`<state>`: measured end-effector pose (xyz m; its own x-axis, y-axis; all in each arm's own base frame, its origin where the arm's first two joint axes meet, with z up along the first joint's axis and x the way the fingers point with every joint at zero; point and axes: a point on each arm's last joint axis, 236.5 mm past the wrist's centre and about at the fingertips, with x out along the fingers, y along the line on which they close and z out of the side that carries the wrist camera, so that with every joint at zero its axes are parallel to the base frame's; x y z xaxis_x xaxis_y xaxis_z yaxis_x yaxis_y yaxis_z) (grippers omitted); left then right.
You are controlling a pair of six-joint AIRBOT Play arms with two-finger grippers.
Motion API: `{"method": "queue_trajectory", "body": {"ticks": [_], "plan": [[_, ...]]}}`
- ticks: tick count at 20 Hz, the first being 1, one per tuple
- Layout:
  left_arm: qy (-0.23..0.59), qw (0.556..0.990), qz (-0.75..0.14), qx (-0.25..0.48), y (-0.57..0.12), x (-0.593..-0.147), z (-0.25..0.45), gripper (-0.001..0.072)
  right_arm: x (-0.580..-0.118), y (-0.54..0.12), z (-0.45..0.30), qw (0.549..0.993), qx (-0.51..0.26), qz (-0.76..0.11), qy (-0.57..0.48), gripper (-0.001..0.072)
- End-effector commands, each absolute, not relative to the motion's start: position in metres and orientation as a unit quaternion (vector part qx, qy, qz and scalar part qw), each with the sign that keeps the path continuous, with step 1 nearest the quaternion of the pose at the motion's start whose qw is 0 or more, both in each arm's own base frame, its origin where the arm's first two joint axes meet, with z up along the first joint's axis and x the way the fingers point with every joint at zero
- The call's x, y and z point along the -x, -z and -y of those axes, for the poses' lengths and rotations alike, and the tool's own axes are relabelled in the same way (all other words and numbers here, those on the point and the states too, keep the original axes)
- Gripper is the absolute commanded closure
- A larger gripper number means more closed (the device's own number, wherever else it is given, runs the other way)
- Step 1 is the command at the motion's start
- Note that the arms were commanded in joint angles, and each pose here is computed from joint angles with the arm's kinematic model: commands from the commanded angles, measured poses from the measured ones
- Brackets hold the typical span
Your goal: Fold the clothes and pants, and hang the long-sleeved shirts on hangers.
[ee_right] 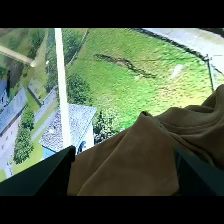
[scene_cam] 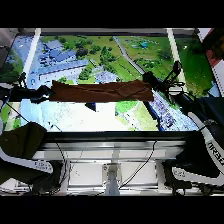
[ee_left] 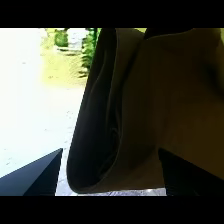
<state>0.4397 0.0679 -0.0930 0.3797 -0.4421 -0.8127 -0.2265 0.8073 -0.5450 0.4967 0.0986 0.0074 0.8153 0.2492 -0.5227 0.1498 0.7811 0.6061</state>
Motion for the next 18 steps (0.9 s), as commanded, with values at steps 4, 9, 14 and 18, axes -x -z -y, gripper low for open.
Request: {"method": "queue_trajectory", "body": {"ticks": [4,9,14,18], "plan": [[0.113,0.761,-0.568,0.291,0.104,-0.44,-0.035,0.0002,-0.492,-0.005,-0.107,0.887,-0.332,-0.317,-0.042,0.0016],[0.13,0.763,-0.572,0.272,0.106,-0.446,-0.011,0.0523,-0.482,0.0,-0.122,0.876,-0.332,-0.344,-0.068,0.0017],[0.153,0.789,-0.547,0.234,0.075,-0.453,-0.004,0.068,-0.472,-0.02,-0.157,0.872,-0.276,-0.371,-0.163,0.0019],[0.179,0.814,-0.506,0.224,0.01,-0.45,0.007,0.068,-0.48,-0.062,-0.188,0.876,-0.264,-0.344,-0.211,0.0693]]}}
